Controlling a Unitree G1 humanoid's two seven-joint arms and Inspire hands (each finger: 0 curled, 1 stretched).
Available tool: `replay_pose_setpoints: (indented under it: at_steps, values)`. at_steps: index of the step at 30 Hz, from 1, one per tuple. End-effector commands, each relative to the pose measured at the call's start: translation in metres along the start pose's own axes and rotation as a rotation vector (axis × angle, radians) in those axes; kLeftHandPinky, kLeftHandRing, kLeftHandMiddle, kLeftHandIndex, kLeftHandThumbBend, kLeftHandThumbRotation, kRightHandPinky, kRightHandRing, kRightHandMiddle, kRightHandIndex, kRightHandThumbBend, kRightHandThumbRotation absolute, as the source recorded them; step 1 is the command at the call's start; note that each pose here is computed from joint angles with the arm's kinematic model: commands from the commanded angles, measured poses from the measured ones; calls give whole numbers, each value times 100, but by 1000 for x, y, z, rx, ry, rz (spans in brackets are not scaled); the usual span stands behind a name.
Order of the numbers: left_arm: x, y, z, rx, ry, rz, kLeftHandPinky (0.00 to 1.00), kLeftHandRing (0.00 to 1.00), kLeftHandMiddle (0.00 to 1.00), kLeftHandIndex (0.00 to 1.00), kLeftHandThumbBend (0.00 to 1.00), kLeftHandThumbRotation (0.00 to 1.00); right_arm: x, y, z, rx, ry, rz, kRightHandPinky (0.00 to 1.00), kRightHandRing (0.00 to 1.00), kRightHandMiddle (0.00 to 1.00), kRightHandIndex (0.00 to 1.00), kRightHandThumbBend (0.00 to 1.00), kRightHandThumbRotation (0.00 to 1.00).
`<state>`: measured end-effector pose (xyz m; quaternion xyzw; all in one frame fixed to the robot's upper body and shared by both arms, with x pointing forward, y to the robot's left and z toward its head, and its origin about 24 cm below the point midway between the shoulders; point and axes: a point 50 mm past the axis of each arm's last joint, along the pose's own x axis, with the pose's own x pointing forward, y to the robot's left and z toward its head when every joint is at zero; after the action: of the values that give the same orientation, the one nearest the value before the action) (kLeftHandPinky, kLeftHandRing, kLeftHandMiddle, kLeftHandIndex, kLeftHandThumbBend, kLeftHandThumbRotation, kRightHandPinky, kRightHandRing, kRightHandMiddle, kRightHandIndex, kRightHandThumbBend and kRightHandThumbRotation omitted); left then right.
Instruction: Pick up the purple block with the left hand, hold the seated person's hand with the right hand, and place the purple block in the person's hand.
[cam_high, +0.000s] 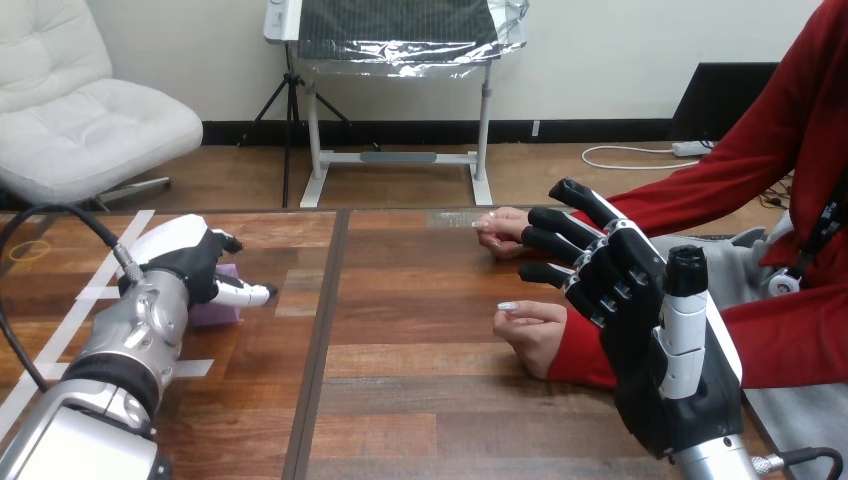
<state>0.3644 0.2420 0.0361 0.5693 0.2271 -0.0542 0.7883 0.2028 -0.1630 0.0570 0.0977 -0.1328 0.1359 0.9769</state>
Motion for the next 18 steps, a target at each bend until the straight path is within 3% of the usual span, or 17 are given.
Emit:
replay_pose_setpoints:
  at_steps: [1,18]
  values:
    - [2,14,12,27,-26,35,98,91,89,87,60,34,13,0,13,-26,-79,33,72,81,81,86,82,99]
    - [2,13,10,44,0,11,98,92,90,88,60,23,13,0,13,-23,-79,32,71,81,81,86,84,98]
